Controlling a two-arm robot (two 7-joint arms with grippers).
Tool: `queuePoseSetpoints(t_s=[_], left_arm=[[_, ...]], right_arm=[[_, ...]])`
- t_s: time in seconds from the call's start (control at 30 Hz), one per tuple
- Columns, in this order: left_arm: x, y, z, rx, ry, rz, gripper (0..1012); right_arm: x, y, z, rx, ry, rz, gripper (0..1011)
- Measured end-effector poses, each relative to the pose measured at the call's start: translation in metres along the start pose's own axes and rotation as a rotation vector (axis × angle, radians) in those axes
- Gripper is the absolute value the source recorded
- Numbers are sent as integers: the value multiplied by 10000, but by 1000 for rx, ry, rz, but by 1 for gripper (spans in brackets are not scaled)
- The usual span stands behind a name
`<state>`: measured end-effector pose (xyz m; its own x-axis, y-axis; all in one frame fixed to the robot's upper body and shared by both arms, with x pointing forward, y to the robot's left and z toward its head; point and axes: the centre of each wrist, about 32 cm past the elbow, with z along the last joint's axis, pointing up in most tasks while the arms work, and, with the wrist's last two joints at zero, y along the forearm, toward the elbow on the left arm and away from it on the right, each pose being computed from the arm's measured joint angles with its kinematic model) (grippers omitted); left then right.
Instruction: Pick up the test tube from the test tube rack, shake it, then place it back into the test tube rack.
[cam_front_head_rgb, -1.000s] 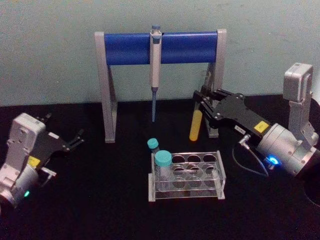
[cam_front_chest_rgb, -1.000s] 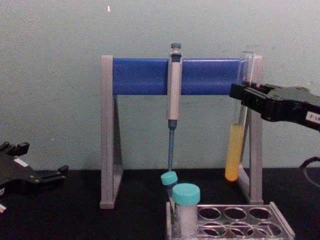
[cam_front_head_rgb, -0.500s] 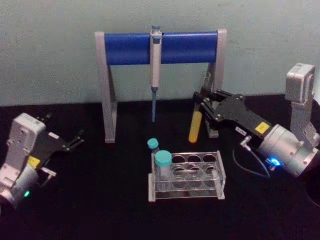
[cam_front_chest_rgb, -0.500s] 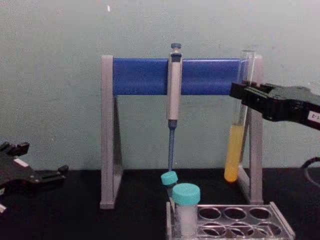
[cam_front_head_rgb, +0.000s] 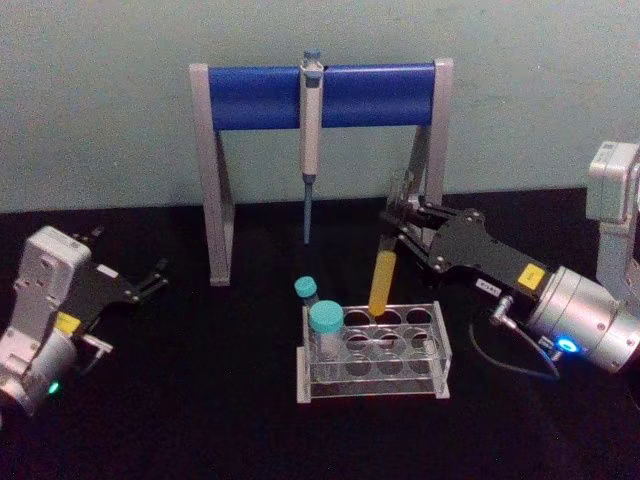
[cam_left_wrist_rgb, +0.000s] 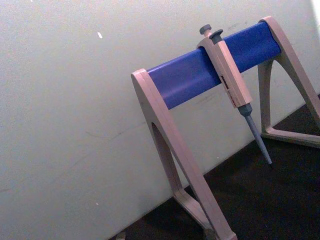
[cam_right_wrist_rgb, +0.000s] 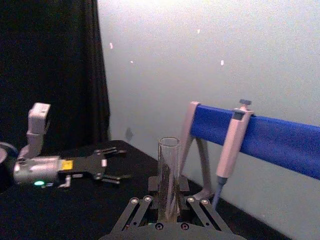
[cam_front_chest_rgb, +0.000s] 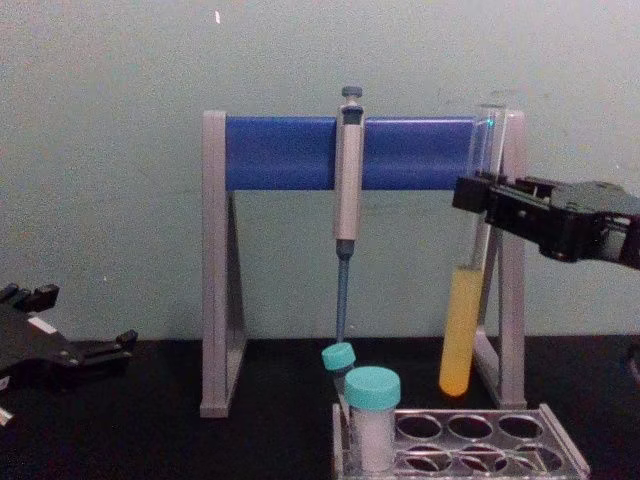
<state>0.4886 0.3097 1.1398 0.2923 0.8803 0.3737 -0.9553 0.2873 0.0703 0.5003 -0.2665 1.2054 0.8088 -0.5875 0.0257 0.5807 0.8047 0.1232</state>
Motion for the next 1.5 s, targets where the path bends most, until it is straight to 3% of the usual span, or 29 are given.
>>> queuePoseSetpoints(t_s=[0.23, 0.47, 1.5], left_arm=[[0, 0, 0, 0, 0, 0, 1001], [0, 0, 0, 0, 0, 0, 1001], [0, 0, 0, 0, 0, 0, 1001]], right_arm=[[-14, -25, -26, -14, 13, 57, 228], [-22, -10, -82, -27, 13, 68, 228], [-47, 65, -324, -66, 47, 50, 228]])
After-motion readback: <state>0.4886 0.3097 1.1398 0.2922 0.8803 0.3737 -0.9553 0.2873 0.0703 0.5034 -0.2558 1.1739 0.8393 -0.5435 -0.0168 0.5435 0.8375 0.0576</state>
